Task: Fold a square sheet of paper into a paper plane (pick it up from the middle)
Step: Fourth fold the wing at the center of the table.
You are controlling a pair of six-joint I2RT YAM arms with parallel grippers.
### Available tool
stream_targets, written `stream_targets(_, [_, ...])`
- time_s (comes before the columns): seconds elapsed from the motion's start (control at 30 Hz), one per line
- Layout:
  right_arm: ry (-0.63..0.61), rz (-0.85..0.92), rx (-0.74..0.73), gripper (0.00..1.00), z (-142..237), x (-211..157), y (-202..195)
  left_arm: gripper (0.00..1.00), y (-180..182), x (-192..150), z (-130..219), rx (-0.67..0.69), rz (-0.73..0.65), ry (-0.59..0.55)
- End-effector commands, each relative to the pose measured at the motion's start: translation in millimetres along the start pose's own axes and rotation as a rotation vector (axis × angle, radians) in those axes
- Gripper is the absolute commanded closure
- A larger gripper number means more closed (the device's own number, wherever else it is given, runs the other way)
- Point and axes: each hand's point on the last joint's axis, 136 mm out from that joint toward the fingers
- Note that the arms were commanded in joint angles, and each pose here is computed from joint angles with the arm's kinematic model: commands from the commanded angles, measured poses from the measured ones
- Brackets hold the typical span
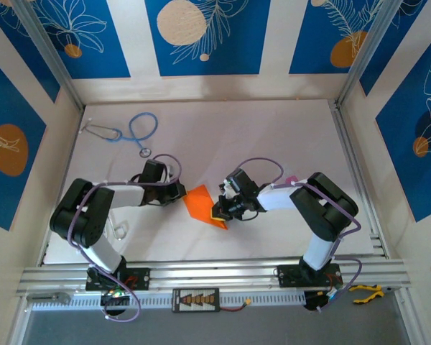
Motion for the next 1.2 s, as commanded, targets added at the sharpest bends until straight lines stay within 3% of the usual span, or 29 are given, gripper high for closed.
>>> stream_targets(0.0, [0.063,-0.075,-0.125,1.00,-3,-21,-37,0.96,35,15,4,0.109,0.067,-0.042])
stream_targets(0.33, [0.054,-0.072,-0.123,1.00,0,-19,-34,0.94,-7,28,30,0.004,0.028,-0.100])
stream_targets(0.63, [0.032,-0.070,-0.122,1.00,5,-15,-32,0.94,-73,-22,5,-0.111,-0.148,-0.010])
stream_targets(0.83, [0.036,-0.066,-0.113,1.00,5,-14,-29,0.94,-71,-59,-30,-0.120,-0.136,0.083])
stream_targets(1.17, [0.047,-0.041,-0.096,1.00,11,-24,-29,0.97,-10,-84,-44,0.070,-0.049,0.143])
Point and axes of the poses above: each hand's point on the last joint's axis, 136 mm out from that joint toward the fingers, its own z axis back along the fingers, its own y axis along the line the jaws close on, x = y × z, and after that the axes turned 2 degrees about -z, right-handed
